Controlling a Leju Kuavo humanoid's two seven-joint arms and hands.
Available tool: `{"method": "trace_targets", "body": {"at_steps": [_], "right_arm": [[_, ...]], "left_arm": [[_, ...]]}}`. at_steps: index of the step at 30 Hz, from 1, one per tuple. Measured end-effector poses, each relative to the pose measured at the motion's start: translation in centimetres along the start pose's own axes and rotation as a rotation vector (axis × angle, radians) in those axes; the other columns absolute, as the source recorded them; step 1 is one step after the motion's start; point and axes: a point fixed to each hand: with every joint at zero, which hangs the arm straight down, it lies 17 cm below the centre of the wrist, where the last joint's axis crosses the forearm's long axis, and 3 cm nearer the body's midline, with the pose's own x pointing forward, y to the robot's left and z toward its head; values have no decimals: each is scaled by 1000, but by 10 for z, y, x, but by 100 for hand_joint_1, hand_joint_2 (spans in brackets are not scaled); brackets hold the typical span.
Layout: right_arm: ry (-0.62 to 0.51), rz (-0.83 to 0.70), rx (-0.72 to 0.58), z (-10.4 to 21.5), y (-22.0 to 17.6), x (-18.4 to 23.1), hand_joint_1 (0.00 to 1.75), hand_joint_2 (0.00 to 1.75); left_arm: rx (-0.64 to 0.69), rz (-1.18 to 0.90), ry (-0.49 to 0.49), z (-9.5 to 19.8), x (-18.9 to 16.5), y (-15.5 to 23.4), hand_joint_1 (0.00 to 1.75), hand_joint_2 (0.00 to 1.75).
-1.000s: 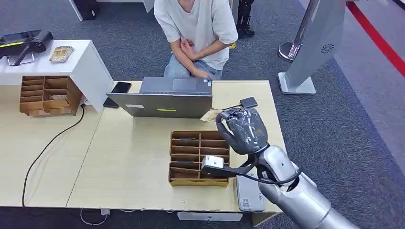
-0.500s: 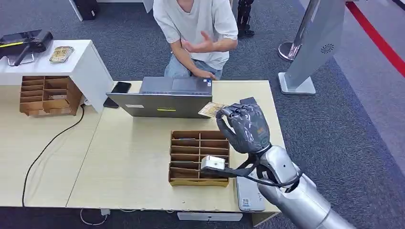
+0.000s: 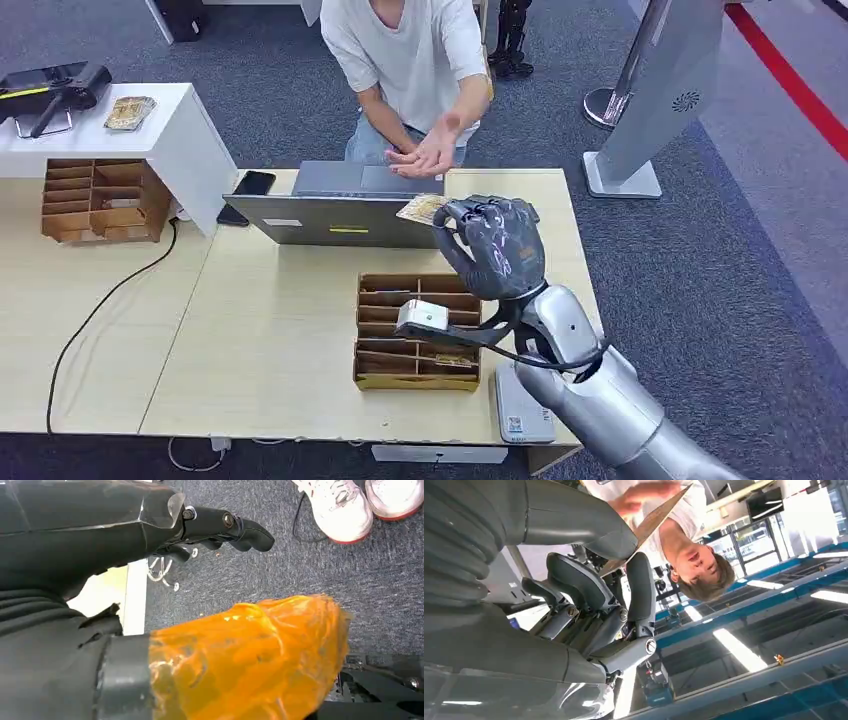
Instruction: Pass the card to the sensor for recognition and then transmit it.
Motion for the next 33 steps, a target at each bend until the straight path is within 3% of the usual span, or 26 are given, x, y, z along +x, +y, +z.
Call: {"method": "trace_targets", "body": {"at_steps": [14,24,25,26,33], "right_arm": [[56,-1,63,-48,17,-4,175,175],[136,18,145,-57,45,-22,175,175],[139,19,149,-57,46,-23,134,175],[144,20,154,-57,49,-24,0,175],[171,44,181,-52,60,-34,0,175]], "left_arm": [[-11,-50,-23,-1,3,0,0,0],[-14,-69,-31,-2,3,1,0,0],[-14,-70,-32,-2,3,1,0,0],[-14,-71,-32,-2,3,1,0,0],[-12,-72,-32,-2,3,2,0,0]]}}
